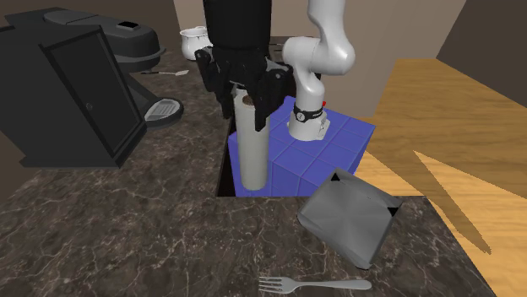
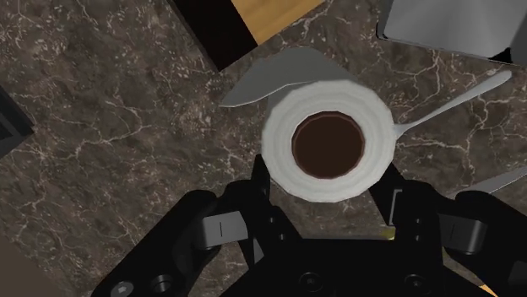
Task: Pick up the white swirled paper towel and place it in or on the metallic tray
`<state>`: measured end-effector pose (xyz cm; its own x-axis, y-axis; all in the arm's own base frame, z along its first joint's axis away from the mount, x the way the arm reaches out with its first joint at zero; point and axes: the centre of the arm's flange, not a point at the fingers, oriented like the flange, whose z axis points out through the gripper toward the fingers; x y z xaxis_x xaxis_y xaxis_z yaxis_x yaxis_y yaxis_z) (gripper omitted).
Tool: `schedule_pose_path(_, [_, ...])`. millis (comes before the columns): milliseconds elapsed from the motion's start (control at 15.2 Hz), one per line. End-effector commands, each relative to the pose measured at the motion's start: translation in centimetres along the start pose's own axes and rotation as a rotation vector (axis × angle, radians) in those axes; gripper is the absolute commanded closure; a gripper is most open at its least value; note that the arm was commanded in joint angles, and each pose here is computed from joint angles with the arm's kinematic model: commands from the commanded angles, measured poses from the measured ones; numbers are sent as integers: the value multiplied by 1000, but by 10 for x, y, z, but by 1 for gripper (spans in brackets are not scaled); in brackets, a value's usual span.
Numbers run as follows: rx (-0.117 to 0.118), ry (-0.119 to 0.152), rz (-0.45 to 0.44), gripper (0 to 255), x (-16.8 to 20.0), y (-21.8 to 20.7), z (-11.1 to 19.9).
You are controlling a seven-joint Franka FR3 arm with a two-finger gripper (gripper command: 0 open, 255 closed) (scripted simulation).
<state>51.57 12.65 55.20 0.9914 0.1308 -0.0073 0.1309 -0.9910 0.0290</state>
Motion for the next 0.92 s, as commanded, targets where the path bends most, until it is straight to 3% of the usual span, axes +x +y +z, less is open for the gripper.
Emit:
schedule_pose_path(0, [-1, 0, 1, 255, -14, -21, -7])
schedule_pose_path(858, [-1, 0, 1, 255, -97, -161, -61])
